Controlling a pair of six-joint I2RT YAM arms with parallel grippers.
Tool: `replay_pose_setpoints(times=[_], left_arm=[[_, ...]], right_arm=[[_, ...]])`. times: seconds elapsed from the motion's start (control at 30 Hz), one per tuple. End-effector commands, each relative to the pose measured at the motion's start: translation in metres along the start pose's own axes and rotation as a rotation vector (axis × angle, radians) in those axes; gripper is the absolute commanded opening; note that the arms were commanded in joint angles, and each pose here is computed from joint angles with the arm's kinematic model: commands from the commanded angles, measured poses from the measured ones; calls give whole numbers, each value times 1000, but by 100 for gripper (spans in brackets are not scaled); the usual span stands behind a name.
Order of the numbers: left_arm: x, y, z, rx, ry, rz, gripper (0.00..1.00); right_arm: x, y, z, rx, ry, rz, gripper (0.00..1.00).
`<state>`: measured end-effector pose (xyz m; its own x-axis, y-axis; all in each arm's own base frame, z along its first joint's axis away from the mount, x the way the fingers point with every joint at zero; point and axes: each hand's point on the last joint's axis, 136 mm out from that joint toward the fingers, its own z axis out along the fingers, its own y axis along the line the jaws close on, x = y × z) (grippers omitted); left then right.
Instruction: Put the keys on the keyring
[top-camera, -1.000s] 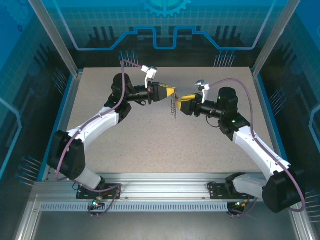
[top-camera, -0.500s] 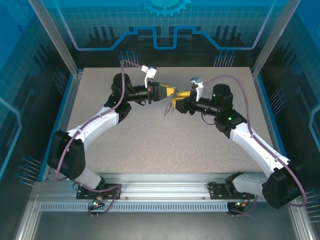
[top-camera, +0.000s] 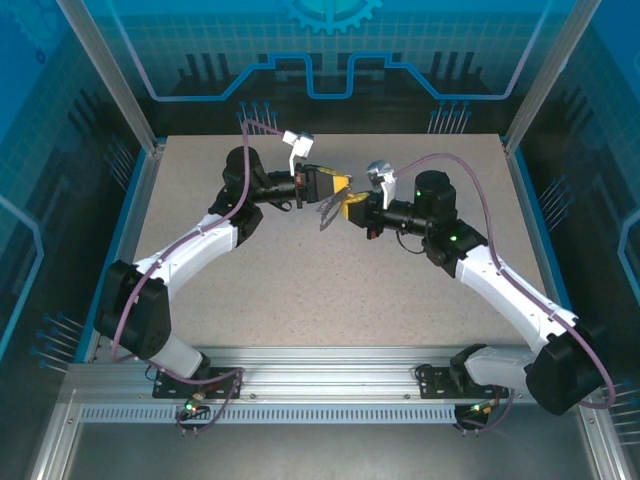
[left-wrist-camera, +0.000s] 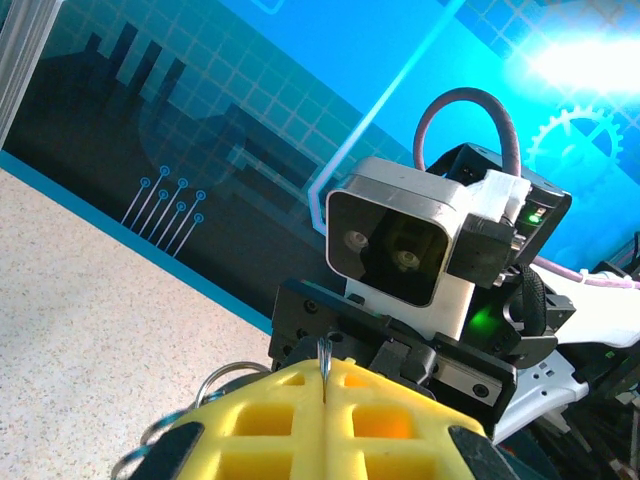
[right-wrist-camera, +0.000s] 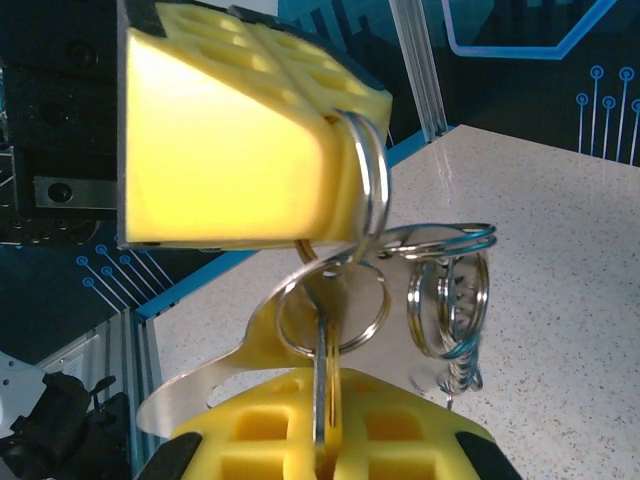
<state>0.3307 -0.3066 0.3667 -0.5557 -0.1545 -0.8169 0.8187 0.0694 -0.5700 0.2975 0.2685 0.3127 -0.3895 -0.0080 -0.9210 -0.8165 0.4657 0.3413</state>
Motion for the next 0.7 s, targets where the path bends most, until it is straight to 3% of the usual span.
replay_pose_setpoints(times=[0.0,0.3,0.67], left_arm=[[-12,-19,-3,32,-35,62,0],[-11,-17,-4,25,-42,62,0],[-10,-19,-8,10,-74,60,0]], right_arm=[[4,14,2,-37,9,-17,0],[2,36,23,-112,28,-28,0],[3,14,12,-7,-4,-10,0]])
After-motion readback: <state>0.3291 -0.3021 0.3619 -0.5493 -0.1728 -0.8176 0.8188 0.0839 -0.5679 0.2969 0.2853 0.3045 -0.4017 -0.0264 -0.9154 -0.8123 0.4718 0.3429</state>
